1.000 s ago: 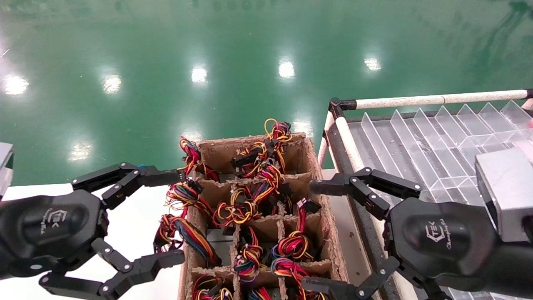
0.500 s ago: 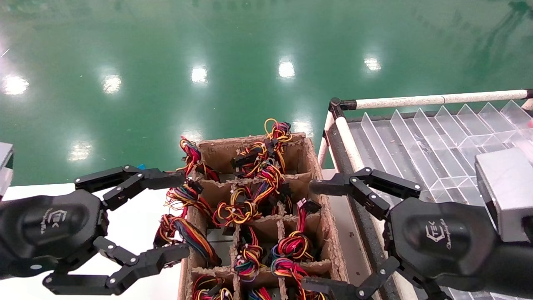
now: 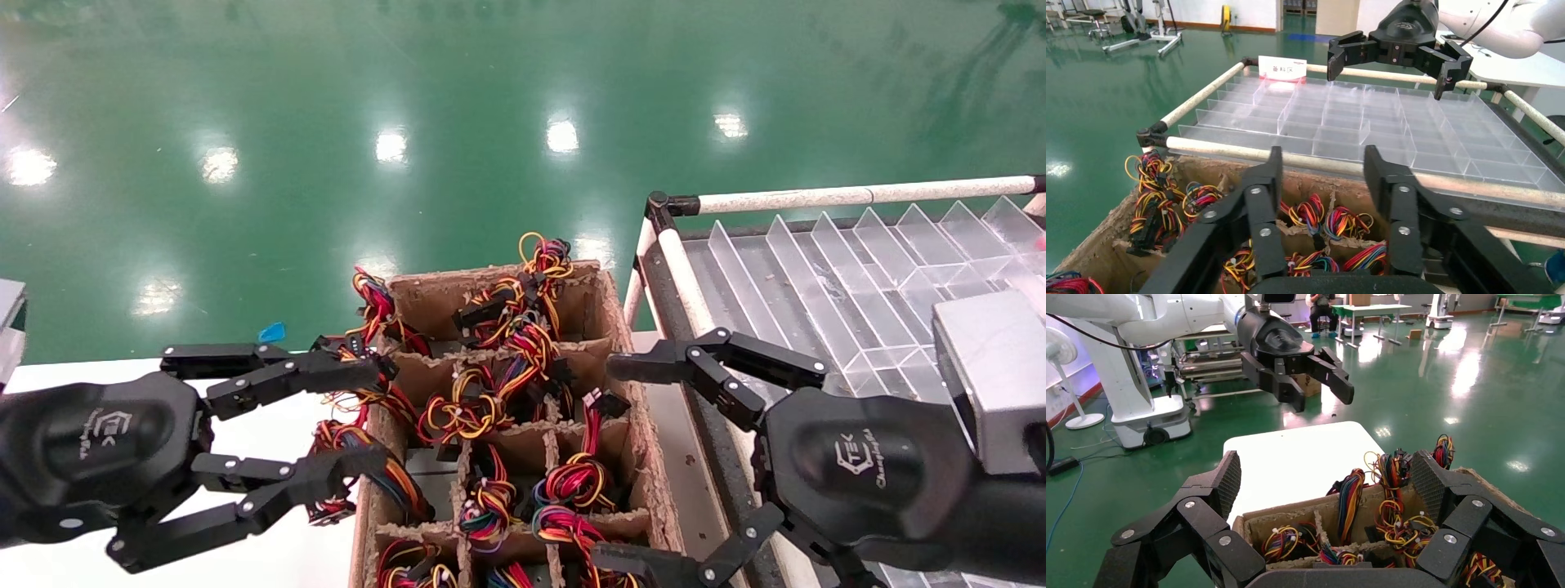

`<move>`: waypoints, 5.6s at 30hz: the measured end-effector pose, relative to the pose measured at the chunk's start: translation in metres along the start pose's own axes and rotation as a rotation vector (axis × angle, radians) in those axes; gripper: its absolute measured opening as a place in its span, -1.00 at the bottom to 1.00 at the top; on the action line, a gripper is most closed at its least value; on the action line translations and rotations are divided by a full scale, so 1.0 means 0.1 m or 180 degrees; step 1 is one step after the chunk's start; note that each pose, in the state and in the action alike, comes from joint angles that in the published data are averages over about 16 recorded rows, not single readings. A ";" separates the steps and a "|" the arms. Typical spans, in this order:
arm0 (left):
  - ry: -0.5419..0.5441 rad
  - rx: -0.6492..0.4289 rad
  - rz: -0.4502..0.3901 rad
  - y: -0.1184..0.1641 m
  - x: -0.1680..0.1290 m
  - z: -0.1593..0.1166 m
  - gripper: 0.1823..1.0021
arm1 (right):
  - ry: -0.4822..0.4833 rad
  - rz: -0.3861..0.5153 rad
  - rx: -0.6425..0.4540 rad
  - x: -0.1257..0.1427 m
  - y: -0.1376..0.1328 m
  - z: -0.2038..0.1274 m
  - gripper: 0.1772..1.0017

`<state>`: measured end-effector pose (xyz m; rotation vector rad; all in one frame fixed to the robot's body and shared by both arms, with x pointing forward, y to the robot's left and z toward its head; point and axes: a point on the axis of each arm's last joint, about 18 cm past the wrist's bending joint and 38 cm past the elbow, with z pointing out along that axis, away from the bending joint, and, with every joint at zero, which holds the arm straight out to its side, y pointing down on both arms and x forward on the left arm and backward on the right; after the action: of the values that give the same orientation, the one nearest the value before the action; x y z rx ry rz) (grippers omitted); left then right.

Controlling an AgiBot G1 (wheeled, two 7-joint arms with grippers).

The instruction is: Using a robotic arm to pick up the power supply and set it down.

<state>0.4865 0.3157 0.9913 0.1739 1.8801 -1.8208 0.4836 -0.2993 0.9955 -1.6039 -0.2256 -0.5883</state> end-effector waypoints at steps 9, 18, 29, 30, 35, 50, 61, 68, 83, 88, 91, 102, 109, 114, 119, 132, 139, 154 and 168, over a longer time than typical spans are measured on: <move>0.0000 0.0000 0.0000 0.00 0.00 0.00 -0.37 | 0.0208 -0.0207 -0.0070 0.37 0.00 0.32 1.00; 0.0000 0.0000 0.0000 0.00 0.00 0.00 -0.75 | 0.0351 -0.0302 -0.0090 0.89 0.09 0.86 1.00; 0.0000 0.0000 0.0000 0.00 0.00 0.00 -0.96 | 0.0388 -0.0266 -0.0122 1.35 0.26 1.54 1.00; 0.0000 0.0000 0.0000 0.00 0.00 0.00 -0.96 | 0.0387 -0.0260 -0.0123 1.37 0.27 1.60 1.00; 0.0000 0.0000 0.0000 0.00 0.00 0.00 -0.98 | 0.0389 -0.0218 -0.0141 1.47 0.32 1.85 1.00; 0.0000 0.0000 0.0000 0.00 0.00 0.00 -0.98 | 0.0615 -0.0091 -0.0361 1.59 0.58 2.27 0.99; 0.0000 0.0000 0.0000 0.00 0.00 0.00 -0.98 | 0.0760 0.0008 -0.0480 1.55 0.71 2.46 0.84; 0.0000 0.0000 0.0000 0.00 0.00 0.00 -0.98 | 0.0791 0.0077 -0.0524 1.52 0.77 2.54 0.61; 0.0000 0.0000 0.0000 0.00 0.00 0.00 -0.98 | 0.0729 0.0176 -0.0567 1.50 0.81 2.51 -0.19; 0.0000 0.0000 0.0000 0.00 0.00 0.00 -0.98 | 0.0671 0.0204 -0.0561 1.49 0.80 2.45 -0.45; 0.0000 0.0000 0.0000 0.00 0.00 0.00 -0.98 | 0.0626 0.0210 -0.0561 1.49 0.79 2.42 -0.59; 0.0000 0.0000 0.0000 0.00 0.00 0.00 -0.98 | 0.0358 -0.0014 -0.0548 1.47 0.60 2.28 -0.81; 0.0000 0.0000 0.0000 0.00 0.00 0.00 -0.98 | 0.0220 -0.0392 -0.0493 1.54 0.25 2.14 -0.83; 0.0000 0.0000 0.0000 0.00 0.00 0.00 -0.98 | 0.0216 -0.0719 -0.0453 1.64 -0.08 2.01 -0.83; 0.0000 0.0000 0.0000 0.00 0.00 0.00 -0.98 | 0.0255 -0.1082 -0.0454 1.75 -0.44 1.88 -0.84; 0.0000 0.0000 0.0000 0.00 0.00 0.00 -0.98 | 0.0496 -0.2203 -0.0542 1.96 -1.50 1.49 -0.84; 0.0000 0.0000 0.0000 0.00 0.00 0.00 -0.98 | 0.0849 -0.2628 -0.0648 2.10 -1.97 1.13 -0.84; 0.0000 0.0000 0.0000 0.00 0.00 0.00 -0.98 | 0.1672 -0.2607 -0.1132 2.43 -2.08 0.14 -0.85; 0.0000 0.0000 0.0000 0.00 0.00 0.00 -0.98 | 0.1939 -0.2161 -0.1456 2.48 -1.49 -0.49 -0.85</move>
<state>0.4865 0.3157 0.9913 0.1739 1.8801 -1.8208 0.6103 -0.3760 1.2487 -1.6798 -0.1794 -1.7166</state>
